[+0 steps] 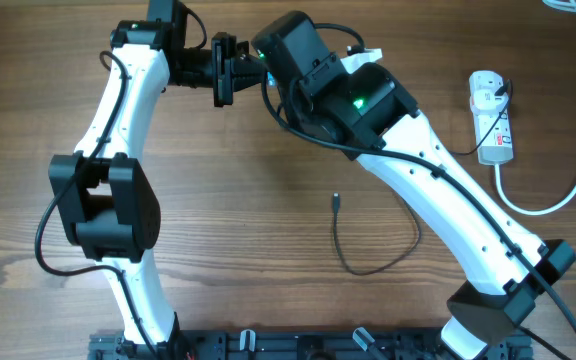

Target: Plug charger to phone and switch on socket

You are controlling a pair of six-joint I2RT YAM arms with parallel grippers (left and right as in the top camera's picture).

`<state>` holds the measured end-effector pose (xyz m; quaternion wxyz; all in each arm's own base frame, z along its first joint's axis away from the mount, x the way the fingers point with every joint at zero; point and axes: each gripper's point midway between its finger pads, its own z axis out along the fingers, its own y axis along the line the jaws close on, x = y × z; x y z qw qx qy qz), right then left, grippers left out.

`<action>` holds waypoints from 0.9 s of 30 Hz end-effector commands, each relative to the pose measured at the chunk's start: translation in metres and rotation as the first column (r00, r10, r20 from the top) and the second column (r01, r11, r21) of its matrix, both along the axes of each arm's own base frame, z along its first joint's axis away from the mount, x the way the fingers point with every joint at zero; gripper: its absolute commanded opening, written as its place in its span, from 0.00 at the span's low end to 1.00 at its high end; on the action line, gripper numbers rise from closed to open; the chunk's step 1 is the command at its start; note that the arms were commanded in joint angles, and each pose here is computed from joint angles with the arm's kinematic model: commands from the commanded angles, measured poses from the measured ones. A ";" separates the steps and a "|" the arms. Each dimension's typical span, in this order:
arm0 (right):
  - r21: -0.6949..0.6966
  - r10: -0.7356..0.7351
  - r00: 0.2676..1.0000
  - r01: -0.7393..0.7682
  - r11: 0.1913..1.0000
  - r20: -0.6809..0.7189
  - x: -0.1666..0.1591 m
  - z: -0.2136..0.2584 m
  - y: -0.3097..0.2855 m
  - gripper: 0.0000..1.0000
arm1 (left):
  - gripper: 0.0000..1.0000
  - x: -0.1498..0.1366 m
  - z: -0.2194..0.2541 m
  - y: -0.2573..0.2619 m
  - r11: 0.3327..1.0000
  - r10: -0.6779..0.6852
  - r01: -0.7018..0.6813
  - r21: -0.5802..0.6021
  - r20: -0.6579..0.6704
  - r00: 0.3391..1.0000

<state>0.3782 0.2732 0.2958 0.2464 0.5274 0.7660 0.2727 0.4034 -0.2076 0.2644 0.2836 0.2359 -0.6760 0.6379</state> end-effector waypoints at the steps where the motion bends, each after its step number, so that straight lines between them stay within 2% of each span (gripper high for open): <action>1: -0.081 0.028 0.998 -0.024 0.996 0.048 -0.002 0.015 -0.015 0.63 | 0.04 -0.006 0.023 0.001 0.999 -0.005 0.007 -0.035 0.054 0.999; 2: -0.128 0.059 0.996 -0.051 0.991 0.060 -0.001 0.017 -0.017 0.68 | 0.04 -0.006 0.023 0.001 0.999 -0.005 0.007 -0.035 0.056 0.998; 5: -0.235 0.148 0.986 -0.126 0.964 0.075 -0.002 0.025 -0.029 0.96 | 0.04 -0.002 0.023 0.001 0.999 -0.002 0.006 -0.036 0.103 0.995; 6: -0.257 0.168 0.983 -0.143 0.956 0.077 -0.003 0.028 -0.033 1.00 | 0.04 -0.001 0.023 0.001 0.999 -0.002 0.006 -0.037 0.118 0.993; 9: -0.346 0.236 0.968 -0.194 0.918 0.083 -0.006 0.042 -0.055 0.99 | 0.04 0.003 0.021 0.001 1.000 0.002 0.001 -0.020 0.166 0.986; 12: -0.446 0.294 0.953 -0.233 0.864 0.070 -0.010 0.057 -0.088 1.00 | 0.04 0.008 0.009 0.001 0.999 0.014 -0.023 0.049 0.179 0.984; 16: -0.555 0.311 0.950 -0.273 0.786 -0.027 -0.025 0.061 -0.144 1.00 | 0.04 0.012 -0.001 0.002 0.994 0.016 -0.042 0.106 0.235 0.972; 21: -0.587 0.230 0.948 -0.316 0.746 -0.218 -0.049 0.038 -0.194 1.00 | 0.04 0.010 0.003 0.001 0.996 0.013 -0.032 0.077 0.230 0.973; 27: -0.567 0.262 0.891 -0.440 0.696 -0.370 -0.061 0.009 -0.196 1.00 | 0.04 0.004 0.021 0.000 1.000 0.002 0.003 -0.023 0.220 0.976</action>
